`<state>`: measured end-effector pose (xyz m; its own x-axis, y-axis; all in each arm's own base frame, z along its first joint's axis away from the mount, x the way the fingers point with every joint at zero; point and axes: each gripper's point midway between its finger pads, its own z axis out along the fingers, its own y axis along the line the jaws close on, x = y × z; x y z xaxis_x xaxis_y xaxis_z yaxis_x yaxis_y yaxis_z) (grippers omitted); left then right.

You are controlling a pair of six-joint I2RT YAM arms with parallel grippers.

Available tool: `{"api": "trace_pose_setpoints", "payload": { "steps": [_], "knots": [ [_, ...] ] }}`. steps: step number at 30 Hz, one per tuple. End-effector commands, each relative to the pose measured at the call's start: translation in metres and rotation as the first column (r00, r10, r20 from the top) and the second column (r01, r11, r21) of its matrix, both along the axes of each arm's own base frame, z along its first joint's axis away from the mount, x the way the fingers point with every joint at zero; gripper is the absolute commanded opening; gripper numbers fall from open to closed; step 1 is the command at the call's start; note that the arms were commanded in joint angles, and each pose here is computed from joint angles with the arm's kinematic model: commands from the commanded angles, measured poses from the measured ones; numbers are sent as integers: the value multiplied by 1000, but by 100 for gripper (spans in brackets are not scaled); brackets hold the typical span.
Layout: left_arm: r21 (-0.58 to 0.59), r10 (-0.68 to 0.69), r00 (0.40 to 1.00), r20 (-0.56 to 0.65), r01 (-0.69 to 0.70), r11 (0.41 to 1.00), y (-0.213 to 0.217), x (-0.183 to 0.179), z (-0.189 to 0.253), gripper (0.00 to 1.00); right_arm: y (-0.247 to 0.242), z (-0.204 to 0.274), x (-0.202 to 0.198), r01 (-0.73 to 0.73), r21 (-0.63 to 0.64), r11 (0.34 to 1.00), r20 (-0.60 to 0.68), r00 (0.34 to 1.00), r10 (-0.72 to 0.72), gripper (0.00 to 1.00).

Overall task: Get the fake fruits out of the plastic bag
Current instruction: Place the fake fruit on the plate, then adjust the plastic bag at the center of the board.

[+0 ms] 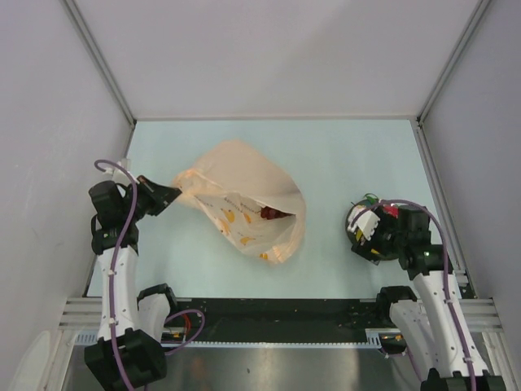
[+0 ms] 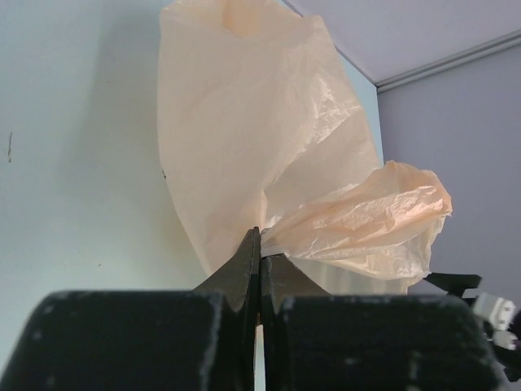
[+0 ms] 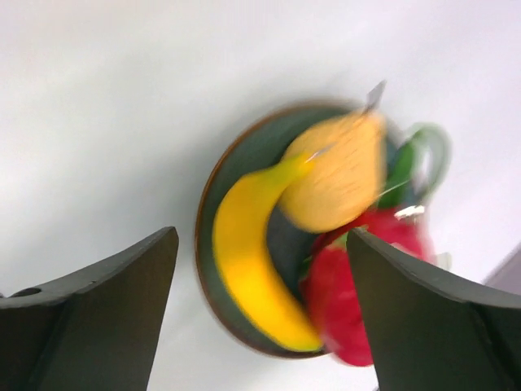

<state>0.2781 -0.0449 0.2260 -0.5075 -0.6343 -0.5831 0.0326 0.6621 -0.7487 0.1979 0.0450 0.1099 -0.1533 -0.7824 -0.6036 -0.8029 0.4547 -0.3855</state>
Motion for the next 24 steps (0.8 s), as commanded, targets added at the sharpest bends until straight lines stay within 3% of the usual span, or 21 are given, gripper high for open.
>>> {"api": "trace_pose_setpoints", "payload": {
  "steps": [1,6,9,13,16,18,21,24],
  "knots": [
    [-26,-14,997,69,16,1000,-4,-1,19,0,43,106,14,-23,245,969,206,978,-29,92],
    [-37,-24,995,95,28,999,-6,0,31,0,96,188,19,-105,398,911,258,966,-1,90],
    [-47,-48,994,103,53,997,-10,-3,38,0,137,208,22,-164,447,879,223,972,68,88],
    [-28,-83,989,122,87,996,-17,-10,46,0,184,245,30,-278,488,828,251,953,171,72],
    [-6,-97,988,122,98,995,-19,-16,45,0,232,230,16,-457,326,827,322,877,357,58],
    [0,-99,989,114,99,995,-20,-20,43,0,263,216,-9,-619,189,763,358,767,533,46],
    [12,-100,987,128,99,995,-20,-21,50,0,299,187,-25,-709,119,695,313,691,651,33],
    [19,-108,984,143,107,994,-21,-19,60,0,320,141,-19,-675,106,730,156,737,658,25]
  ]
}}
